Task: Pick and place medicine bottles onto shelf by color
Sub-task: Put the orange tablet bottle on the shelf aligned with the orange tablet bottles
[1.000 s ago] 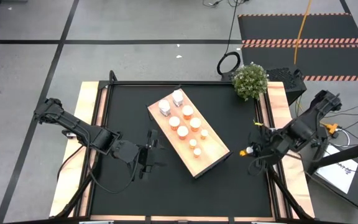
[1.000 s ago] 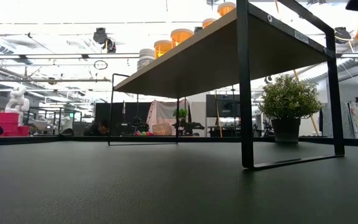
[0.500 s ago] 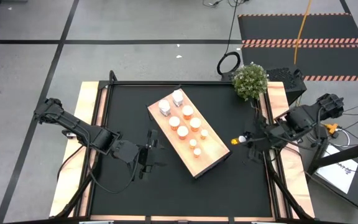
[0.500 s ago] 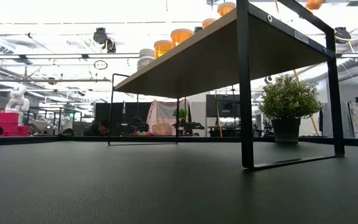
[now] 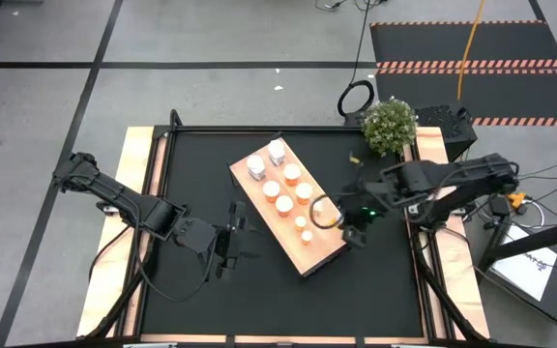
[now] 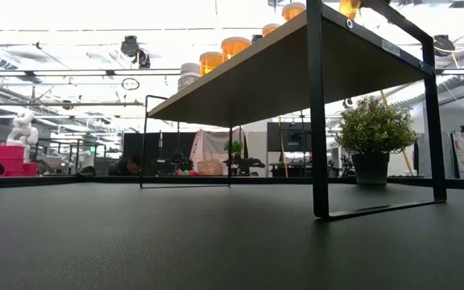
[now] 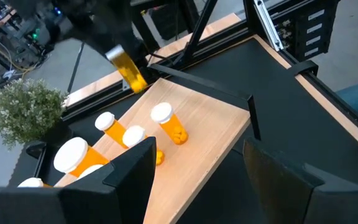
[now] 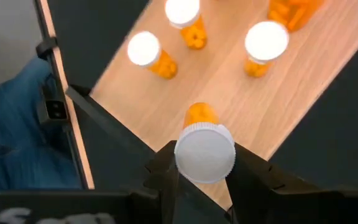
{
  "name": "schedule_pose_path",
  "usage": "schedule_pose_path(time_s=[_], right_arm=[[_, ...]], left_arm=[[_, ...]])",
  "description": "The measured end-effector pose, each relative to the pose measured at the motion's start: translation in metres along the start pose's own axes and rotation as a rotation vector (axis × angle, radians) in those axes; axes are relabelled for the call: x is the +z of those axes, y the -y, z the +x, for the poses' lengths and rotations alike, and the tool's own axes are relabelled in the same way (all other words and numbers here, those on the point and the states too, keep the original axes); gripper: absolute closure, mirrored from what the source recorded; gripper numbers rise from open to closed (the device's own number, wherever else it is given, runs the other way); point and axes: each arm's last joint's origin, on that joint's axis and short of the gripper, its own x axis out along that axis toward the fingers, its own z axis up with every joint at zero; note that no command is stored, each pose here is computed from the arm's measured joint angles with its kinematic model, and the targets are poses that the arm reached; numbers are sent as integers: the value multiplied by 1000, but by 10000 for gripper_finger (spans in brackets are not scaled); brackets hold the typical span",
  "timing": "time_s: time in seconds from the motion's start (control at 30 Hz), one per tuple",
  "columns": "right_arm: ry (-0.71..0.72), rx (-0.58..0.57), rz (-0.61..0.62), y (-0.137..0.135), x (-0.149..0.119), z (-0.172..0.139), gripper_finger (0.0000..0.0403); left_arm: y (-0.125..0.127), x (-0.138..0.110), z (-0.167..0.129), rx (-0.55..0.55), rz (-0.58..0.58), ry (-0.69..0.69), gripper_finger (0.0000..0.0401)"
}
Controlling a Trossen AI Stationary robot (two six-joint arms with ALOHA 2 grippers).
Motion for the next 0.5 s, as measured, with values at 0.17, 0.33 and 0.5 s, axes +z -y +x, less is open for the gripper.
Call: schedule_pose_path(time_s=[0.17,0.33,0.5], right_arm=[[-69,1,5,5,11,18,293],[-79,-8,17,6,17,28,293],[-66,1,9,4,21,35,293]], left_arm=[[0,0,0,0,1,-2,158],[0,-1,0,-2,9,-8,158],[0,-1,0,-2,9,-7,158]])
